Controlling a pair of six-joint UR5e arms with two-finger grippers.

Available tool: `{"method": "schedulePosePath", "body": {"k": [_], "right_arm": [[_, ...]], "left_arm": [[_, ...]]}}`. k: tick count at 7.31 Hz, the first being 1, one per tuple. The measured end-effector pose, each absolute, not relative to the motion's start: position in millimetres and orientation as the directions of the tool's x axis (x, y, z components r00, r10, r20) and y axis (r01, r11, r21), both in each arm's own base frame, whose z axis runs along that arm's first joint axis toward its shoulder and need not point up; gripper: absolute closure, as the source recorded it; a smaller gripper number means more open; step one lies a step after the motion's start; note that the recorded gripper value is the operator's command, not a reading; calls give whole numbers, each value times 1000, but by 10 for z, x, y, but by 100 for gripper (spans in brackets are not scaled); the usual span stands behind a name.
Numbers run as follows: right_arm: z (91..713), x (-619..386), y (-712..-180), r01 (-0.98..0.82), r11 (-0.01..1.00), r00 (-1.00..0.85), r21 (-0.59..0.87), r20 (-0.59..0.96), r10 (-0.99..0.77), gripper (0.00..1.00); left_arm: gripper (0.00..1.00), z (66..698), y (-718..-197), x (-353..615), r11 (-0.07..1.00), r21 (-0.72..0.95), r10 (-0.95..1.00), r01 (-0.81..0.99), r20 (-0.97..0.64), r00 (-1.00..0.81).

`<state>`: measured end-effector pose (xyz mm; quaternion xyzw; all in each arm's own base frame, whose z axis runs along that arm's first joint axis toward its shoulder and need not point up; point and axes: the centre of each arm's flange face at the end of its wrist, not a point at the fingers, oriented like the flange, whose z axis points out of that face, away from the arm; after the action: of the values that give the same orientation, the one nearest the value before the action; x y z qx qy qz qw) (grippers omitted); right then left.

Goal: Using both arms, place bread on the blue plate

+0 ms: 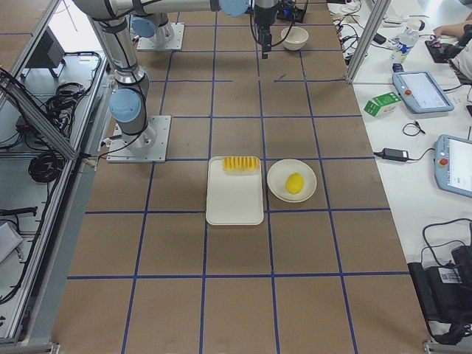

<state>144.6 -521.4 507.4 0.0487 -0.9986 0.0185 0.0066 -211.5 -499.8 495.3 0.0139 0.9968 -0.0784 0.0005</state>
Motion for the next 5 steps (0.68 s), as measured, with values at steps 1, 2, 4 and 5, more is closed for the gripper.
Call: {"method": "schedulePosePath", "body": {"k": [1, 2, 4, 5], "right_arm": [[5074, 1445, -5215, -97, 995, -995, -36, 15, -96, 0], [5073, 1445, -5214, -97, 995, -995, -35, 15, -96, 0], [5072, 1445, -5213, -97, 995, -995, -35, 15, -96, 0], [5072, 1446, -5213, -97, 995, -995, -35, 15, -96, 0]], "left_arm": [[0, 4953, -4999, -2115, 987, -156, 28, 28, -3, -1000], [0, 4956, -4989, -2112, 987, -156, 27, 28, -5, -1000], [0, 4955, -4917, -2045, 990, -136, 17, 19, -13, -1000], [0, 4962, -4919, -1938, 991, -131, -4, -2, -13, -1000]]}}
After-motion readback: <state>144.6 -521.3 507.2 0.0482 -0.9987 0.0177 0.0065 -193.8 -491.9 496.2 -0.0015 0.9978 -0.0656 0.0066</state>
